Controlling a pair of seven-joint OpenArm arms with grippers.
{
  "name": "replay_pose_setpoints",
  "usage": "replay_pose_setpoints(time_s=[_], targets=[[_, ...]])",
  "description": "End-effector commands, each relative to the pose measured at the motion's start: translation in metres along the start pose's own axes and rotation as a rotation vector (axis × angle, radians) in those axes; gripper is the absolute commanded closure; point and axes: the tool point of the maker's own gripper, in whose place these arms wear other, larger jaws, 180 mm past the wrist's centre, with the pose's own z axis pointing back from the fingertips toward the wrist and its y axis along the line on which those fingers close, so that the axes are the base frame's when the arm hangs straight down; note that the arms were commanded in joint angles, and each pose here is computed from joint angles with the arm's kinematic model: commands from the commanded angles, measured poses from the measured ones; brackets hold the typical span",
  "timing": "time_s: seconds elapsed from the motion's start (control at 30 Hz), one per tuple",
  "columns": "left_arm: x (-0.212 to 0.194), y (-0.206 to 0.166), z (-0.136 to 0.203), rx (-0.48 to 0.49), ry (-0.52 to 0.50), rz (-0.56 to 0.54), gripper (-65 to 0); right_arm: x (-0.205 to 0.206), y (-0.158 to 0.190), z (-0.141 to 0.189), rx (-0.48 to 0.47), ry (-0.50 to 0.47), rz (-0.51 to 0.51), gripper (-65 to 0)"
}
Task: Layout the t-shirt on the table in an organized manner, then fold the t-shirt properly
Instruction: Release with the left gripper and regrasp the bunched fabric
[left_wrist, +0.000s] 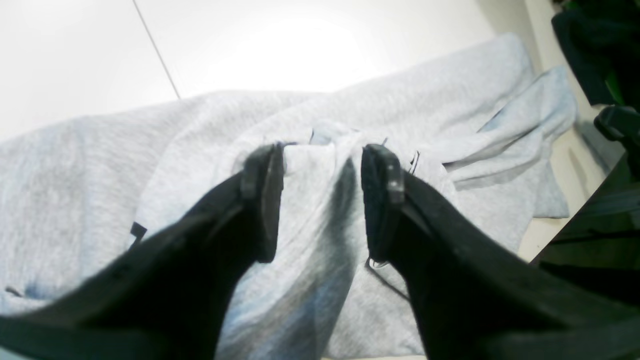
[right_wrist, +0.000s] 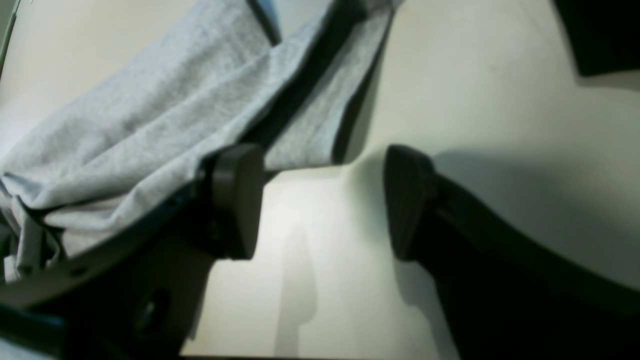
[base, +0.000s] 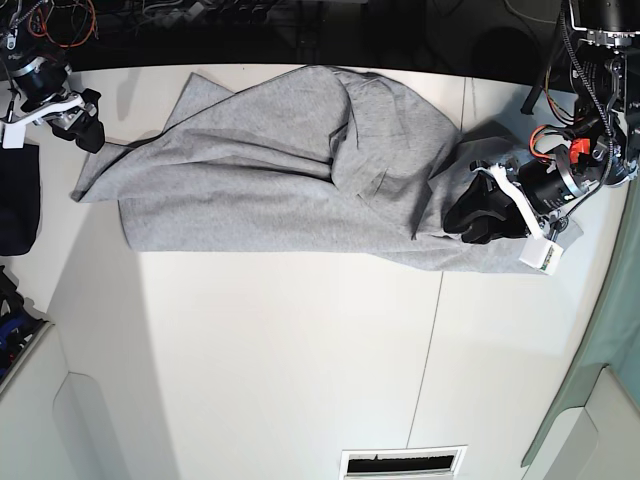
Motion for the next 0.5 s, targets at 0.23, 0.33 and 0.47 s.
replay_pose_setpoints(time_s=[0.23, 0.33, 0.47], targets=[[0.015, -0.006, 0.002, -0.031, -0.056, 0.003, -28.4, 0.015, 0.003, 0.003, 0.016, -0.045, 0.017, -37.7], [0.008, -0.011, -0.003, -0.039, -0.022, -0.021, -28.4, 0.015, 0.003, 0.003, 0.016, -0.045, 0.017, -37.7], [0.002, -0.013, -0.010, -0.027, -0.004, -0.082, -28.4, 0.015, 0.003, 0.003, 0.016, -0.045, 0.017, -37.7]])
